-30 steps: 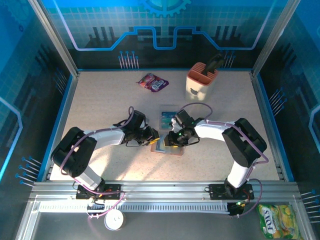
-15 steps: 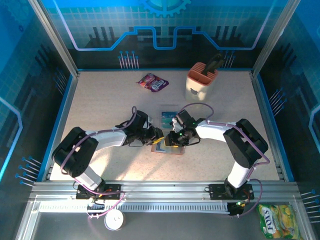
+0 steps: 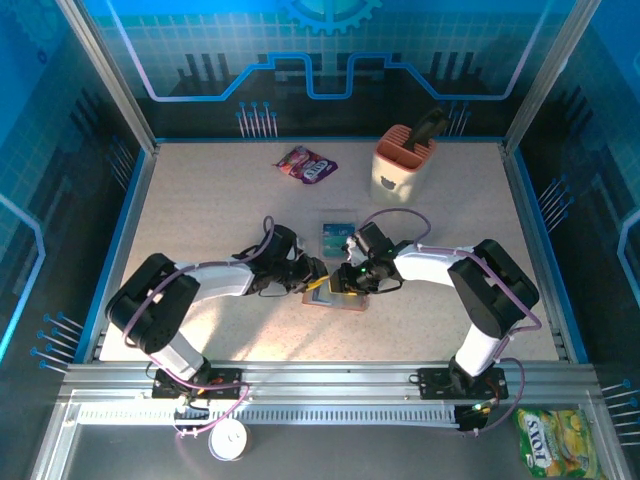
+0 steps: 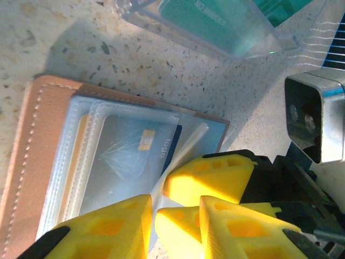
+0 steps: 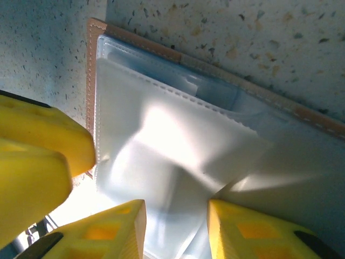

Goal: Take the credit cards out of the card holder

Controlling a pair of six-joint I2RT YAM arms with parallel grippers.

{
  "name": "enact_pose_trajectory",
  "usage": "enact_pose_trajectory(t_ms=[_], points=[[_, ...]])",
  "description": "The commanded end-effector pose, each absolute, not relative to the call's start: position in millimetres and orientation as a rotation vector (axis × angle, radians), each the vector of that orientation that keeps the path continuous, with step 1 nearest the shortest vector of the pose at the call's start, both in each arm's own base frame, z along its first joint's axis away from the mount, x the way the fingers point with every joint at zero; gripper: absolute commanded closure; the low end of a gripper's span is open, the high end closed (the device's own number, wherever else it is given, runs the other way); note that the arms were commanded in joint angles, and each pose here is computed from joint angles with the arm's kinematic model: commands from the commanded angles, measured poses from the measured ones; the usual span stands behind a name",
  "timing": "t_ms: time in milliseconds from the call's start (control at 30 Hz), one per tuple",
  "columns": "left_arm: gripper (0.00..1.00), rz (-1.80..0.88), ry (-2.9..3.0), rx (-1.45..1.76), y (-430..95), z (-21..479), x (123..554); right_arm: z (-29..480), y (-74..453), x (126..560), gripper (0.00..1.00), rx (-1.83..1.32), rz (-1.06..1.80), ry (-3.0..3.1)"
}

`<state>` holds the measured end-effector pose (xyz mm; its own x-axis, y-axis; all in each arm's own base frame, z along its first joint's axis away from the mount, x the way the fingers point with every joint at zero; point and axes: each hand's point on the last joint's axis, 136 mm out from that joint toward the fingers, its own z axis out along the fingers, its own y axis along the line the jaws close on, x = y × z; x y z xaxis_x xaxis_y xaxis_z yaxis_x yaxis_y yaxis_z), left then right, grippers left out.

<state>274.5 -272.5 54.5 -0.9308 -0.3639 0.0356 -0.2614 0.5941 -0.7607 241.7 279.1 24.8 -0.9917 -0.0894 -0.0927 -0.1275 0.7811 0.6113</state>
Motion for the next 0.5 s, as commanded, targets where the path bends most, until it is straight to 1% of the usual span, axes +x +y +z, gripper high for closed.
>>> enact_pose_trajectory(t_ms=[0,233,467], points=[[0.68,-1.200,2.708,-0.493,-267.9,59.4,270.2,24.3,276.5,239.0,0.63,-0.148,1.027,2.922],[0.67,-1.248,2.723,-0.517,-274.5,49.9,267.7,25.6,276.9,239.8,0.63,-0.154,1.028,2.917],[0.69,-1.332,2.700,-0.551,-280.8,45.7,266.9,28.7,276.9,239.7,0.63,-0.153,1.036,2.907]])
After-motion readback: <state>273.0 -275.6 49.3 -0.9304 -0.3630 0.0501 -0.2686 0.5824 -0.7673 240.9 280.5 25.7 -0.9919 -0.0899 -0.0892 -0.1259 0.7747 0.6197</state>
